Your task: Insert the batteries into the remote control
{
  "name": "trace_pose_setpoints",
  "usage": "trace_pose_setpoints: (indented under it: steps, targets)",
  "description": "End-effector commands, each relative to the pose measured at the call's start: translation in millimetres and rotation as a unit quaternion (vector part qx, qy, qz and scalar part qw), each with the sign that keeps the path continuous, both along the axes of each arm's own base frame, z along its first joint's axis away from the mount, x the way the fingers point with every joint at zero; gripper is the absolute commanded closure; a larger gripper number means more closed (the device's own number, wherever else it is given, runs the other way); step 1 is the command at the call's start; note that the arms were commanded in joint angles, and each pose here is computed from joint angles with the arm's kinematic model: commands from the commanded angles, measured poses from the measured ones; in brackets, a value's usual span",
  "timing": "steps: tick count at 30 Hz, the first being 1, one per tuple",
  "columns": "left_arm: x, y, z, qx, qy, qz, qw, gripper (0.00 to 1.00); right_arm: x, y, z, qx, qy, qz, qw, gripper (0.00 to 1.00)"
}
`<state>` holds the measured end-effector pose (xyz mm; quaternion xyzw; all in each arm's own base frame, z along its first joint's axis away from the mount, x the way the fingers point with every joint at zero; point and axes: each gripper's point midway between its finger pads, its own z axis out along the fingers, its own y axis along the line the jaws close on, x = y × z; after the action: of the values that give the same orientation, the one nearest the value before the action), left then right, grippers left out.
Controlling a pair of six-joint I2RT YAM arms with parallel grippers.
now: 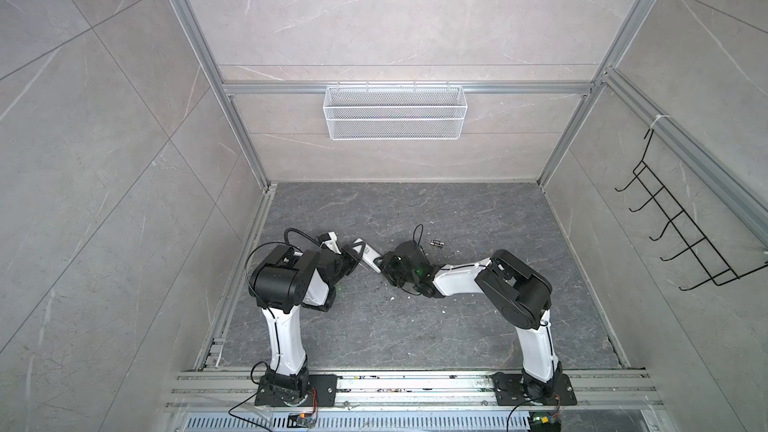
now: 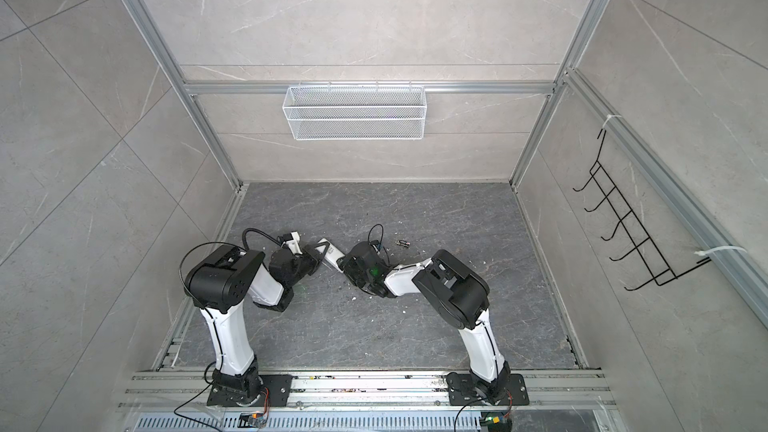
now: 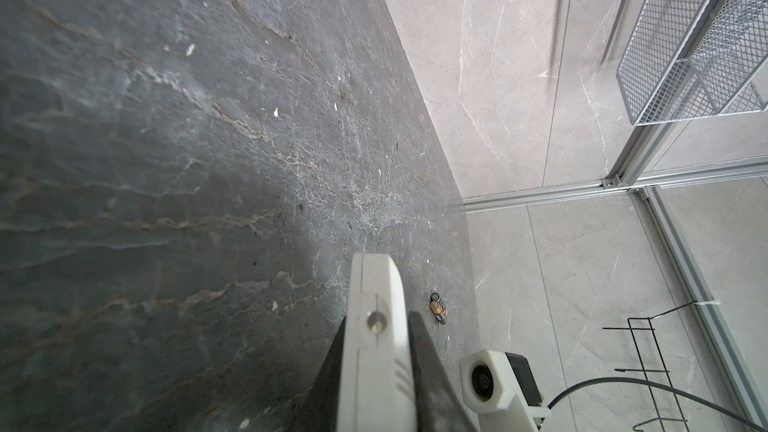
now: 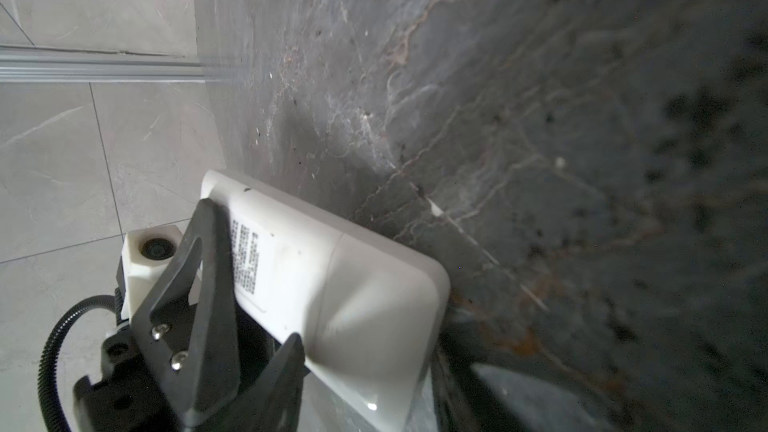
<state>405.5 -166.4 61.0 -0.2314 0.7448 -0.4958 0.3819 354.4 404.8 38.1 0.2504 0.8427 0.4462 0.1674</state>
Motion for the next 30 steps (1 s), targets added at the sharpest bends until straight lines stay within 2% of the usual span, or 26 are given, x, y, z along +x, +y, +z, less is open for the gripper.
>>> trace_pose_setpoints:
  steps: [1, 5, 15, 19, 22, 27, 30]
  targets:
    - [5.6, -2.5, 18.2, -0.015, -0.032, -0.006, 0.999, 1.00, 3.2, 1.3, -10.4, 0.002, 0.005, -0.023, 1.000, 0.54]
    - [5.8, -1.6, 18.4, -0.018, -0.030, -0.005, 0.999, 1.00, 1.8, -1.7, -12.4, -0.010, 0.006, -0.025, 1.000, 0.62]
    - [3.6, 3.7, 22.3, -0.009, -0.038, 0.004, 0.999, 1.00, -14.6, -34.9, -35.5, -0.075, 0.016, -0.037, 0.996, 0.72]
    - [4.0, 3.8, 21.6, -0.013, -0.034, 0.005, 0.999, 1.00, -19.7, -42.8, -35.8, -0.089, 0.012, -0.034, 0.995, 0.72]
    - [3.9, 3.9, 22.2, -0.022, -0.029, 0.007, 0.999, 1.00, -21.1, -44.9, -29.1, -0.076, 0.001, -0.033, 0.997, 0.67]
    - [5.9, -4.4, 36.7, -0.064, -0.023, -0.013, 0.998, 1.00, -16.6, -33.0, 4.2, -0.026, -0.046, -0.008, 0.999, 0.46]
    - [8.5, -6.8, 31.7, -0.089, 0.000, -0.010, 0.996, 1.00, -13.0, -23.0, 17.3, 0.011, -0.062, 0.004, 0.998, 0.38]
